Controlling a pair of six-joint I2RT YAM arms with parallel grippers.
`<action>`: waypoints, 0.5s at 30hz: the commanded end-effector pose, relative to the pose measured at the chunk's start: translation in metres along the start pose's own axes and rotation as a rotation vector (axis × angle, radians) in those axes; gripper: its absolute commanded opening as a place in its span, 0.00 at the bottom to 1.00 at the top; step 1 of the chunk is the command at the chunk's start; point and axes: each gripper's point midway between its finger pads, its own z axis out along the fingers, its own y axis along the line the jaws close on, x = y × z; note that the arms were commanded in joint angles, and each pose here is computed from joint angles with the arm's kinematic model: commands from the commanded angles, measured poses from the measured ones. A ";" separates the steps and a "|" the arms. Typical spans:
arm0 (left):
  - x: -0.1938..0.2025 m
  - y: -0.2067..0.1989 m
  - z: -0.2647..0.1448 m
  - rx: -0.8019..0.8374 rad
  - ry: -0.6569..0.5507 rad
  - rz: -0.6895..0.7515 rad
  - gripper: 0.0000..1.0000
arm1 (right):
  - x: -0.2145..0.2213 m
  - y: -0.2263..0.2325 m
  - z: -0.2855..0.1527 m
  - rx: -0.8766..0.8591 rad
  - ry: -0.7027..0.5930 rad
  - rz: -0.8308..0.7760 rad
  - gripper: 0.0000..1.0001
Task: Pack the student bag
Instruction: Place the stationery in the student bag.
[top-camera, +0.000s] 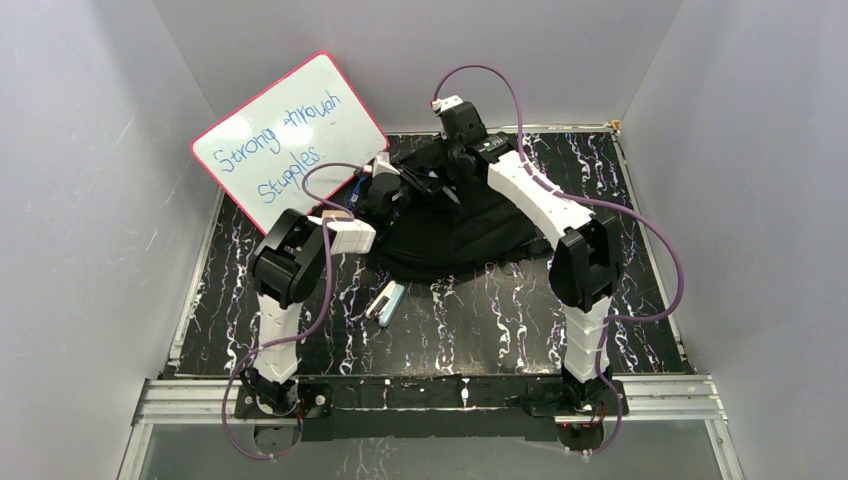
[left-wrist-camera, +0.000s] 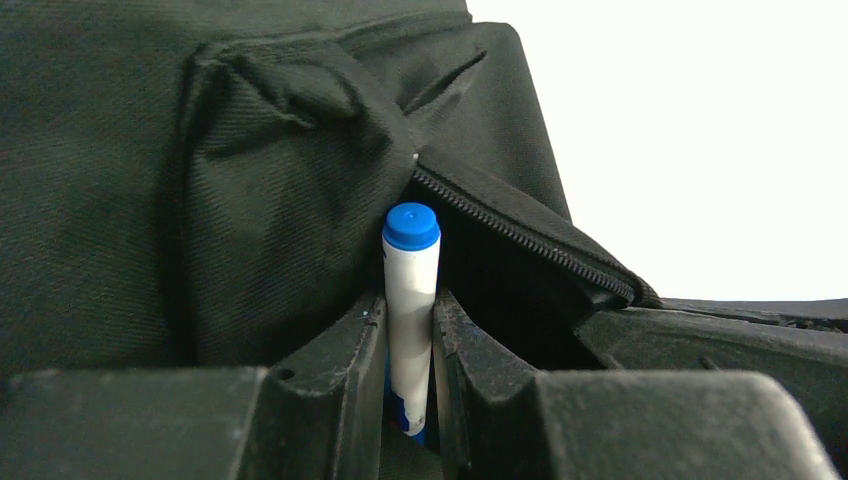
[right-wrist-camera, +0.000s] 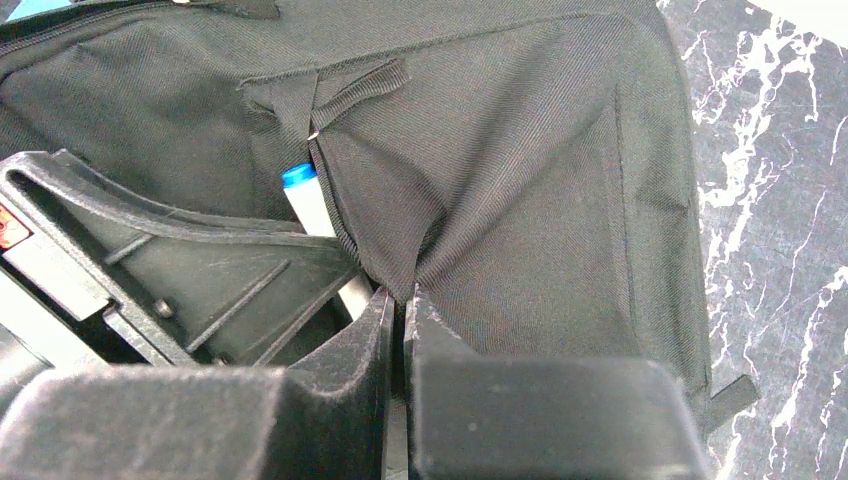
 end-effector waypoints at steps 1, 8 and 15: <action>0.008 -0.038 0.007 0.099 0.059 0.036 0.00 | -0.055 0.000 -0.026 -0.028 -0.170 0.051 0.00; 0.014 -0.049 0.023 0.147 0.101 0.045 0.00 | -0.054 0.001 -0.027 -0.038 -0.168 0.048 0.00; 0.019 -0.046 0.029 0.147 0.130 0.056 0.30 | -0.052 0.003 -0.027 -0.046 -0.166 0.047 0.00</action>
